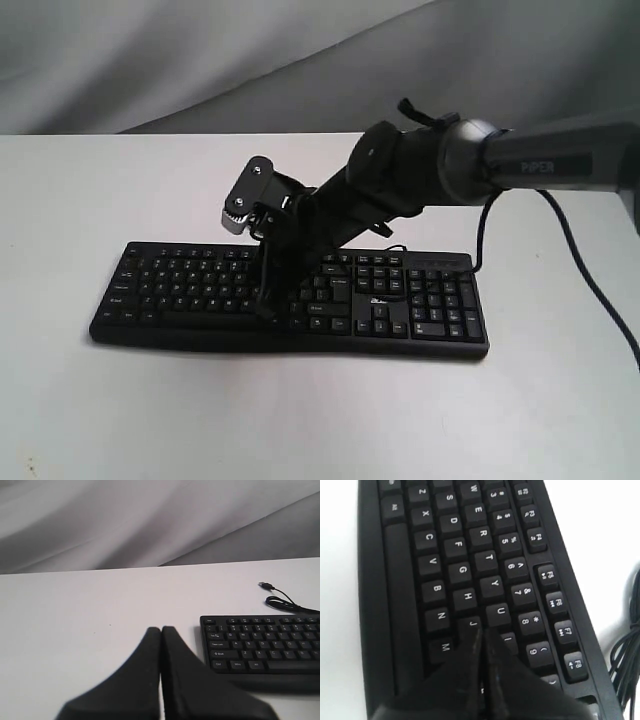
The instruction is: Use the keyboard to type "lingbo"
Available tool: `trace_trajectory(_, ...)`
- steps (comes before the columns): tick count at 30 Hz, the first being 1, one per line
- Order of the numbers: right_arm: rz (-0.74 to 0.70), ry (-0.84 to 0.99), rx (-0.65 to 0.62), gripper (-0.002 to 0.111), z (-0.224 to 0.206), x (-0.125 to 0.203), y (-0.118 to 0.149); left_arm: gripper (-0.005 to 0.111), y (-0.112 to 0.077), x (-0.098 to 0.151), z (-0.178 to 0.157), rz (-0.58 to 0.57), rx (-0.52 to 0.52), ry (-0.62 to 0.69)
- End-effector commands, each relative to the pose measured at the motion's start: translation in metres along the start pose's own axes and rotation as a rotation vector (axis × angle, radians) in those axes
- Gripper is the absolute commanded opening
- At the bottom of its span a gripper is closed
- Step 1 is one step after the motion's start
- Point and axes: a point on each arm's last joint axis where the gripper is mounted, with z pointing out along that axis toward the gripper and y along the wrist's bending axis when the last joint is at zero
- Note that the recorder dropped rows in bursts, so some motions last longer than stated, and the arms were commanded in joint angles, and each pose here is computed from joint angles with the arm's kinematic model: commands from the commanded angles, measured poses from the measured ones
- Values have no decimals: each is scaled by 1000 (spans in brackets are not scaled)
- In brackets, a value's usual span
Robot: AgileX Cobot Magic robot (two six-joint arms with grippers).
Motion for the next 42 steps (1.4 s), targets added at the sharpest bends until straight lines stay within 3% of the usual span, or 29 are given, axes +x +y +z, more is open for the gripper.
trace_trajectory(1,9,4,-12,0,1,-4,-1,1,0,1,0,-6,1,-5)
trace_trajectory(42,25,122,-19,0,13,17,-5,1,0,1,0,-6,1,-5)
